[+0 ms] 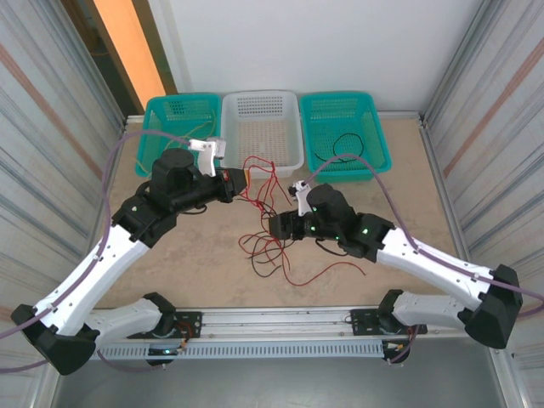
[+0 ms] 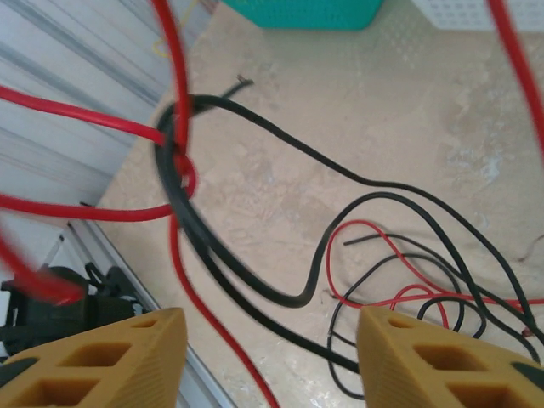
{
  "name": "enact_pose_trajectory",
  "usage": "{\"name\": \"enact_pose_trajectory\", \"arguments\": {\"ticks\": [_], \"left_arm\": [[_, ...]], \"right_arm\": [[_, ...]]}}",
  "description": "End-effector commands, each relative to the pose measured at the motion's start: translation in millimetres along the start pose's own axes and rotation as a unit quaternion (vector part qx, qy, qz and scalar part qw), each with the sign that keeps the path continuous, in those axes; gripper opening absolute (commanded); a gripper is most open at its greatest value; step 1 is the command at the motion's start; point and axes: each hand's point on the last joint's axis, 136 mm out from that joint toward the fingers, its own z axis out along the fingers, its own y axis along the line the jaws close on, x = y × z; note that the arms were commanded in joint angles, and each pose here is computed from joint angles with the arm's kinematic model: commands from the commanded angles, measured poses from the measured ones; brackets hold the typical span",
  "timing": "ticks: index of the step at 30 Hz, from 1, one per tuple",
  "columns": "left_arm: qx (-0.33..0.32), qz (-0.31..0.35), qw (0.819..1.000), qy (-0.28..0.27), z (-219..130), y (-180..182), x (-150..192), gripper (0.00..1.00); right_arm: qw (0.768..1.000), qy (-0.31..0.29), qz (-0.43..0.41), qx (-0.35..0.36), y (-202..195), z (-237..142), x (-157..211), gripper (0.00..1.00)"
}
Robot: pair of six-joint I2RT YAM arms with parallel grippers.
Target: Untangle the cables
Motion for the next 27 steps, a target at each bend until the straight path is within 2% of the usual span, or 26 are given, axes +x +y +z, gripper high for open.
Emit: {"name": "enact_pose_trajectory", "arguments": {"ticks": [1,4,7,9,13,16,19,22,27], "left_arm": [[0.036,0.001,0.999,-0.027,-13.9,-21.8,-21.3,0.0],[0.046,0.001,0.999,-0.025,-16.5,-26.0,-23.0,0.0],[0.055,0.0,0.998,-0.021,-18.2,-28.4,-24.3,0.0],[0.049,0.002,0.999,-0.021,-21.7,-26.4,-26.5,0.0],[-0.001,0.016,0.998,-0.057,-47.3,-11.8,-46.3,0.0],[-0.023,0.02,0.996,-0.082,-69.6,-5.2,-63.7,0.0],[-0.036,0.03,0.995,-0.092,-83.1,-2.3,-73.5,0.0],[-0.025,0.029,0.996,-0.084,-80.8,-3.7,-73.4,0.0],[-0.008,0.017,0.998,-0.06,-67.7,-1.8,-64.5,0.0]], "right_arm": [[0.999,-0.036,-0.007,-0.002,5.7,-1.5,-25.3,0.47],[0.999,-0.032,0.003,0.007,-4.5,7.4,-23.7,0.37],[1.0,-0.021,0.016,0.017,-16.3,15.2,-18.8,0.21],[0.999,-0.021,0.023,0.04,-28.8,16.5,-14.8,0.0],[0.987,-0.005,0.099,0.124,-86.2,10.3,5.1,0.0],[0.968,0.023,0.171,0.181,-132.3,-1.7,31.8,0.0],[0.951,0.043,0.204,0.227,-160.6,-14.6,53.7,0.0],[0.948,0.048,0.21,0.234,-165.2,-19.1,58.6,0.0],[0.954,0.049,0.179,0.236,-149.1,-24.0,41.8,0.0]]}}
